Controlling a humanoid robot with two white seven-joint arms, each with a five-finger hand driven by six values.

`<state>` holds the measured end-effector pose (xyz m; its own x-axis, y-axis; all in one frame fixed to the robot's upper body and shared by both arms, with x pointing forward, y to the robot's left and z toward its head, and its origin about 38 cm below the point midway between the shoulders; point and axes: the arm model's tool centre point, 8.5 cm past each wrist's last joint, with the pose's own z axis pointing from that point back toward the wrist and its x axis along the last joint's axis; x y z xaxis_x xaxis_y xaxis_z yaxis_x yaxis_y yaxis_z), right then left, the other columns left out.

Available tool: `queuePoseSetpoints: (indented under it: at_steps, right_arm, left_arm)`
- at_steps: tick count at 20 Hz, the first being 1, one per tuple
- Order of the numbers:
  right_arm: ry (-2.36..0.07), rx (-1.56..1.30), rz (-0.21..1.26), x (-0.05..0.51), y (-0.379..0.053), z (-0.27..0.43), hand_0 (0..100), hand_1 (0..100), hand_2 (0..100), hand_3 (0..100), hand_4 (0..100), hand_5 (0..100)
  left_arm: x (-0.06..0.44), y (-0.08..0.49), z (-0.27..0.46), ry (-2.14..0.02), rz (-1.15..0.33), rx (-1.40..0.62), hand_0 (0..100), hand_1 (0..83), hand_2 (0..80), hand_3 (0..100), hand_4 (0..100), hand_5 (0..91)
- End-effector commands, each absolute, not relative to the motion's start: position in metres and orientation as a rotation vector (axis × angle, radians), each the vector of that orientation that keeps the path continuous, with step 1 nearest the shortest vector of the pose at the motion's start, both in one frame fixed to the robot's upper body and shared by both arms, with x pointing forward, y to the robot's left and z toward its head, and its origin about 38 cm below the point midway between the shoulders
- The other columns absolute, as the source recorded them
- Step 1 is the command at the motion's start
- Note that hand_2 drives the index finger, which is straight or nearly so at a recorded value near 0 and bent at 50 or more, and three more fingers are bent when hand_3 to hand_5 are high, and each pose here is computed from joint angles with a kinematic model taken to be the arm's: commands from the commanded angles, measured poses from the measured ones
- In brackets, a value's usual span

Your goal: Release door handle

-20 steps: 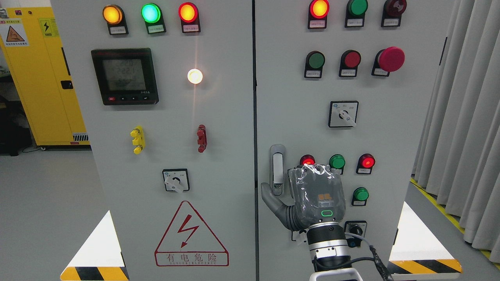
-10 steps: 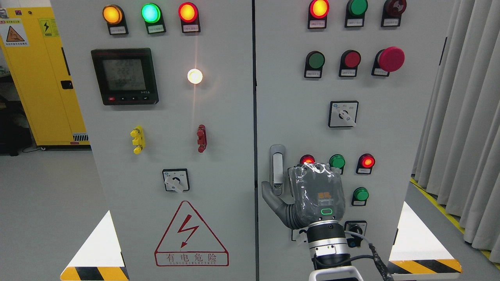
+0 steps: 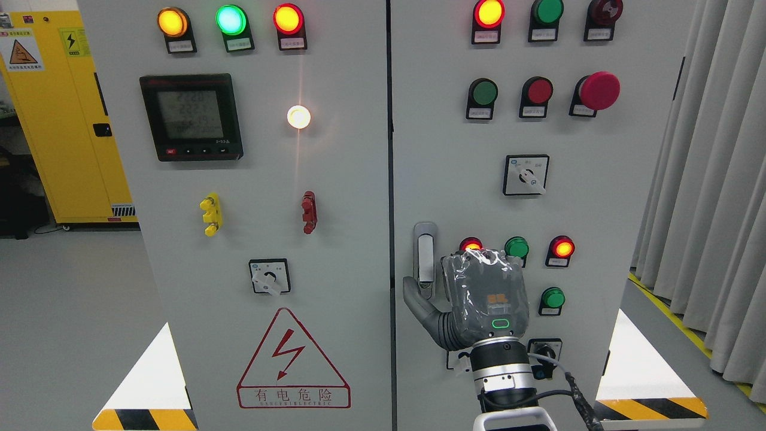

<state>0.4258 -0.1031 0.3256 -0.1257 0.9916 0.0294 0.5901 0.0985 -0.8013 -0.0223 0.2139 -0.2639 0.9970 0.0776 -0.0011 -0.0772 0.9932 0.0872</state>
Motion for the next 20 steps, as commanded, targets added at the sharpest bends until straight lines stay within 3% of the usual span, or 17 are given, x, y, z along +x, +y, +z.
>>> queuePoseSetpoints:
  at_steps: [1,10,20]
  right_arm:
    - [-1.784,-1.552,0.863,0.426,-0.1039,0.3259,37,21,100,100,100,100]
    - [-1.782,-1.552,0.863,0.4262,-0.1044,0.3259,42,23,100,100,100,100]
    - [-1.78,-1.553,0.858,0.426,-0.1056,0.3258,42,26,100,100,100,100]
  left_arm:
    - [-0.017,0.2134,-0.2643,-0.011,0.079,0.085,12,55.6,0.0,0,0,0.0]
    - [-0.017,0.2134,-0.2643,-0.011,0.079,0.085,12,55.6,0.0,0,0,0.0]
    - [-0.017,0.2134,-0.2643,-0.011,0.079,0.085,12,55.6,0.0,0,0,0.0]
